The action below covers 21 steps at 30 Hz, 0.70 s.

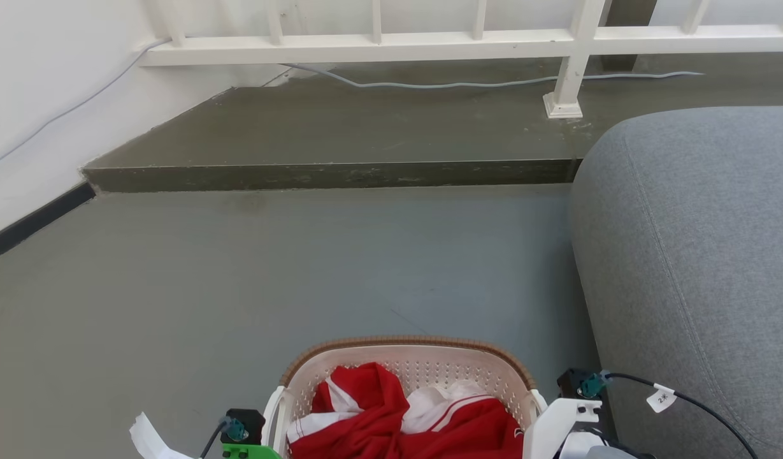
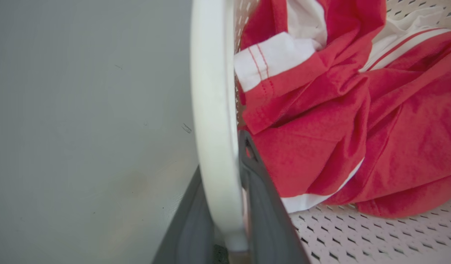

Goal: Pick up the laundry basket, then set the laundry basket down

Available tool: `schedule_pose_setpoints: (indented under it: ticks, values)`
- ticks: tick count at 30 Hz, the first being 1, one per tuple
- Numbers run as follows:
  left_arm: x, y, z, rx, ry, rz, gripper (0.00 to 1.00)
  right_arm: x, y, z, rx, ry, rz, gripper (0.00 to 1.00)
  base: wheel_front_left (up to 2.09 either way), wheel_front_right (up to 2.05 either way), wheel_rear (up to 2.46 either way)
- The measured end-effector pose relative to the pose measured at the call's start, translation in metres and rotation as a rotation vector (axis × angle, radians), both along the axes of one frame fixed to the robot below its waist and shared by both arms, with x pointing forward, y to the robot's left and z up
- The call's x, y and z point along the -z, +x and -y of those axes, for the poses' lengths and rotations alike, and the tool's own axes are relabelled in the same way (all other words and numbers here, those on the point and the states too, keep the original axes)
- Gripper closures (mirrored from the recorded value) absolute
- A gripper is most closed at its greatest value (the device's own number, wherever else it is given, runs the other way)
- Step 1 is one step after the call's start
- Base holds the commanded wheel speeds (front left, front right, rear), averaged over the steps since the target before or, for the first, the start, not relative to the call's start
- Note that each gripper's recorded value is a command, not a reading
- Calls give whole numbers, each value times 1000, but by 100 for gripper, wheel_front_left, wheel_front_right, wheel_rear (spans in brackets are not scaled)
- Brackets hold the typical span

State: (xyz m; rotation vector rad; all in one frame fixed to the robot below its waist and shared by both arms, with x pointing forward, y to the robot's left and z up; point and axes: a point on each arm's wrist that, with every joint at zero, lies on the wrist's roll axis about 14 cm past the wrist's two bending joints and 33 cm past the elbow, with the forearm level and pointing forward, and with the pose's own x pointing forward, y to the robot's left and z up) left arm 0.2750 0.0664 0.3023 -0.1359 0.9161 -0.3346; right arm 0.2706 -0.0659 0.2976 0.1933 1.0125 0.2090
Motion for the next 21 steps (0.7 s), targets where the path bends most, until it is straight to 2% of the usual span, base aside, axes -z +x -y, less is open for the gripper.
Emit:
schedule_pose_setpoints:
  ticks: [15,21]
  values:
    - [5,-1,-1,-5,11,-17,100,2,0,-1,0,0,-4,100,0,0,0]
    - [8,7,-2,-16,19,-25,100,-1,19,-1,1,2,11,100,0,0,0]
